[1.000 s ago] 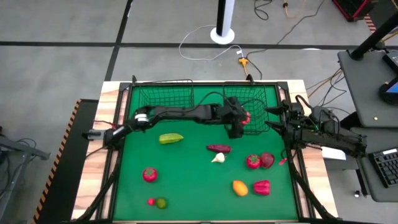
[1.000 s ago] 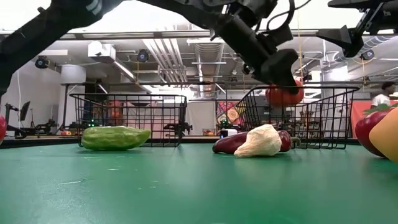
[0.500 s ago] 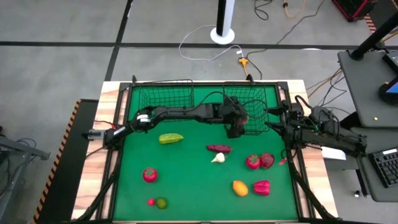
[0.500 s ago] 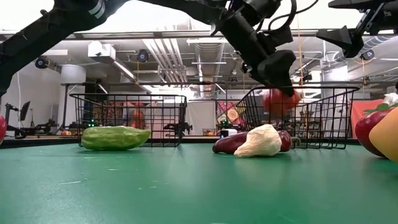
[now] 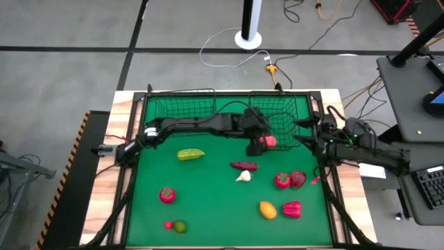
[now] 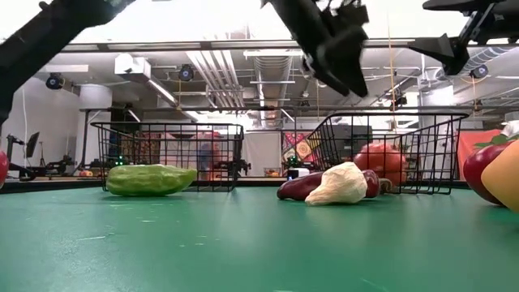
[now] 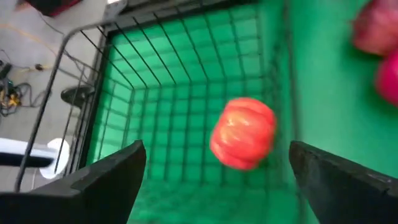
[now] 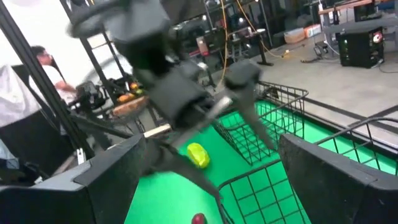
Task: Sort produce into baskets
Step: Put the white garlic into the right wire basket, then put the left red tomato into the left wire basket
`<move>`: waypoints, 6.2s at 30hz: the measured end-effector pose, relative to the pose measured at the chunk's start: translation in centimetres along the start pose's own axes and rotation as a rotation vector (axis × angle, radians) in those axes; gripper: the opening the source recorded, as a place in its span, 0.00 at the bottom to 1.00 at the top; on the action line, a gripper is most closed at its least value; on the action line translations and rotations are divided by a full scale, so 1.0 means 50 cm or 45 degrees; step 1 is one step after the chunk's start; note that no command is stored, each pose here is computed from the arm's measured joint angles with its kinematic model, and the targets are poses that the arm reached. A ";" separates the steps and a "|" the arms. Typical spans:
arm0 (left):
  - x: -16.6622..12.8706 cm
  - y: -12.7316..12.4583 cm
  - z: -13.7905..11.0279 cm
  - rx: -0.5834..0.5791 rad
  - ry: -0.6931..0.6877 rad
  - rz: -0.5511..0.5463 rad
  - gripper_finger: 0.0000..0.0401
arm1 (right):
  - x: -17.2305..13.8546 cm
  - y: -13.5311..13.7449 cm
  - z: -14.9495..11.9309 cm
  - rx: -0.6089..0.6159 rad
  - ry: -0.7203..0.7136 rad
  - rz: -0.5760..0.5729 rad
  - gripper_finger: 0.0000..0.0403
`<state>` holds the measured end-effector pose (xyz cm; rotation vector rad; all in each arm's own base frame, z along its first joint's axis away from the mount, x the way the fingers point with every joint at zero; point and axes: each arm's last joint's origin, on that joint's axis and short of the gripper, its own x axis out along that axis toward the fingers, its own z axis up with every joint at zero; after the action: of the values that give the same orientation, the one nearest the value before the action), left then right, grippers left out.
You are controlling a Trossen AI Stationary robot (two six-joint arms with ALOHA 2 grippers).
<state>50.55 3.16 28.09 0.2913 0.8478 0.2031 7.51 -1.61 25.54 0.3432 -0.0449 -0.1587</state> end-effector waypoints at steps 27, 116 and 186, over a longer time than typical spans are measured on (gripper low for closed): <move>-0.389 -0.167 -0.324 -0.407 -0.240 0.122 0.91 | 0.210 0.076 0.126 -0.126 0.802 -0.079 0.89; -0.374 -0.192 -0.375 -0.339 -0.428 0.247 0.91 | 0.527 0.250 -0.307 -0.707 1.681 -0.038 0.37; -0.485 -0.440 -0.470 -0.514 0.696 0.132 0.85 | 0.397 -0.003 0.117 -0.180 1.228 -0.676 0.76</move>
<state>18.35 -20.56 23.21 -0.1104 1.3055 0.5592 26.65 -6.94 31.32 0.2554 1.0138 -0.5037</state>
